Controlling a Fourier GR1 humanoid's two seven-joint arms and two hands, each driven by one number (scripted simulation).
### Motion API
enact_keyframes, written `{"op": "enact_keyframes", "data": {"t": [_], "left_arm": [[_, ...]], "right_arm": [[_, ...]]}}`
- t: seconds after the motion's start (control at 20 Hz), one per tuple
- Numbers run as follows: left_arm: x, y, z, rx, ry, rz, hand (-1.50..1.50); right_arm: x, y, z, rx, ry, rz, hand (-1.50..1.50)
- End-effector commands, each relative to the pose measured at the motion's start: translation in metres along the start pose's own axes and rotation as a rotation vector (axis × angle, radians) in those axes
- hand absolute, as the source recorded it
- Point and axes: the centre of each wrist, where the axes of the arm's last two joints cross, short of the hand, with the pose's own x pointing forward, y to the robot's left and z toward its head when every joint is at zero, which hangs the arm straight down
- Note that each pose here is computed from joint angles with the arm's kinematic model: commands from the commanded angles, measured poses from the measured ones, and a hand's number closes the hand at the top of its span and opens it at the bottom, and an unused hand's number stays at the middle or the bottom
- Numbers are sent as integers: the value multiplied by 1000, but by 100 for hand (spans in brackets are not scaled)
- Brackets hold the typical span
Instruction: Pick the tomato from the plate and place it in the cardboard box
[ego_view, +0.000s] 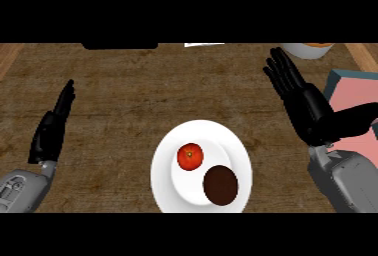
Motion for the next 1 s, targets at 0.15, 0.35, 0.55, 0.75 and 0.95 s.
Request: {"op": "enact_keyframes", "data": {"t": [0.15,0.35,0.55,0.75,0.95], "left_arm": [[35,1,-9,-191,-181,31,0],[43,-22,4,-329,-231,93,0],[42,-6,0,-336,-229,102,0],[58,-22,5,-349,-235,110,0],[58,-6,0,-361,-244,102,0]], "right_arm": [[68,-1,2,-41,-209,136,-150],[80,-43,0,-54,-100,585,-150],[54,-15,23,29,-199,578,-150],[38,-7,29,174,-258,771,-150],[58,10,20,259,-238,898,-150]]}}
